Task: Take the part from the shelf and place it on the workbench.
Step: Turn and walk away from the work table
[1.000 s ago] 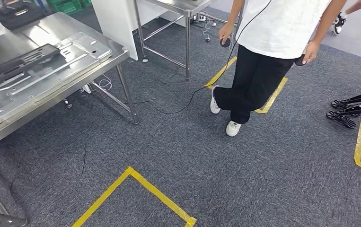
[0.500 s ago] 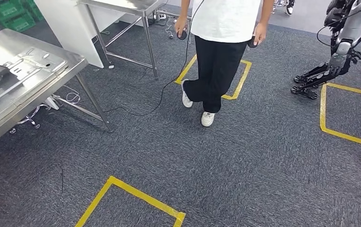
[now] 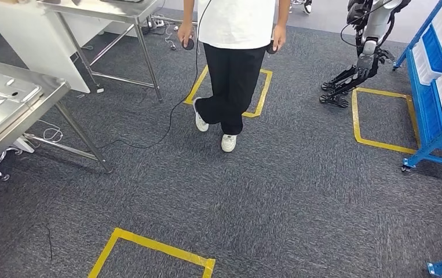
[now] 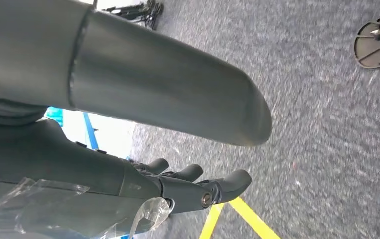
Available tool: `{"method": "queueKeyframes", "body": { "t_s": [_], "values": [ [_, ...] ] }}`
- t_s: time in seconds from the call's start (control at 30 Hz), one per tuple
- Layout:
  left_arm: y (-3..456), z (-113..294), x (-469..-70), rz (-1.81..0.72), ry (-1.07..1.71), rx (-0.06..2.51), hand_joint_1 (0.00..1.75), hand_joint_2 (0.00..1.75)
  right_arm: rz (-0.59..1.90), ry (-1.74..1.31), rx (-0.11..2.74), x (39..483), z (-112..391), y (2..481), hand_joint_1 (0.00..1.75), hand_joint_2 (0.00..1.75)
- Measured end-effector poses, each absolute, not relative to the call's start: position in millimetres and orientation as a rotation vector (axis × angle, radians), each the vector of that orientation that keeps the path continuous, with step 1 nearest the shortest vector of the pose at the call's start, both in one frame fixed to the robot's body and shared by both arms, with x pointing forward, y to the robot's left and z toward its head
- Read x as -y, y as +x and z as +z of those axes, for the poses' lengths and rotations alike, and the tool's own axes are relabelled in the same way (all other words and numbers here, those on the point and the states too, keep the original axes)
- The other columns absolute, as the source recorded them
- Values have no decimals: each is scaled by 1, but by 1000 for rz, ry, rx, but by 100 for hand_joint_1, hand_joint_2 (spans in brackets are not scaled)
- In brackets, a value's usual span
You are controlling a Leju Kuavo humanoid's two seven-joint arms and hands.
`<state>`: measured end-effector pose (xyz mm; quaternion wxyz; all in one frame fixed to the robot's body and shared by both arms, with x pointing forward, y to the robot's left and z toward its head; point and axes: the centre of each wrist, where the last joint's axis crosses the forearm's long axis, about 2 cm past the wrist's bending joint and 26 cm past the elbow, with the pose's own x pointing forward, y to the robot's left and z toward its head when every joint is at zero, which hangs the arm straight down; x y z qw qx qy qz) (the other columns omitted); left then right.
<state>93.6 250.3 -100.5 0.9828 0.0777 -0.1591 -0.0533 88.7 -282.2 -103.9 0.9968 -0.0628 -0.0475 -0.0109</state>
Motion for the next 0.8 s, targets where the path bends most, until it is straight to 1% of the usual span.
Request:
{"method": "queueKeyframes", "body": {
  "t_s": [0.8],
  "values": [
    [92,-101,-249,-88,154,310,0,0,-35,-126,104,284,-104,91,0,0]
  ]
}}
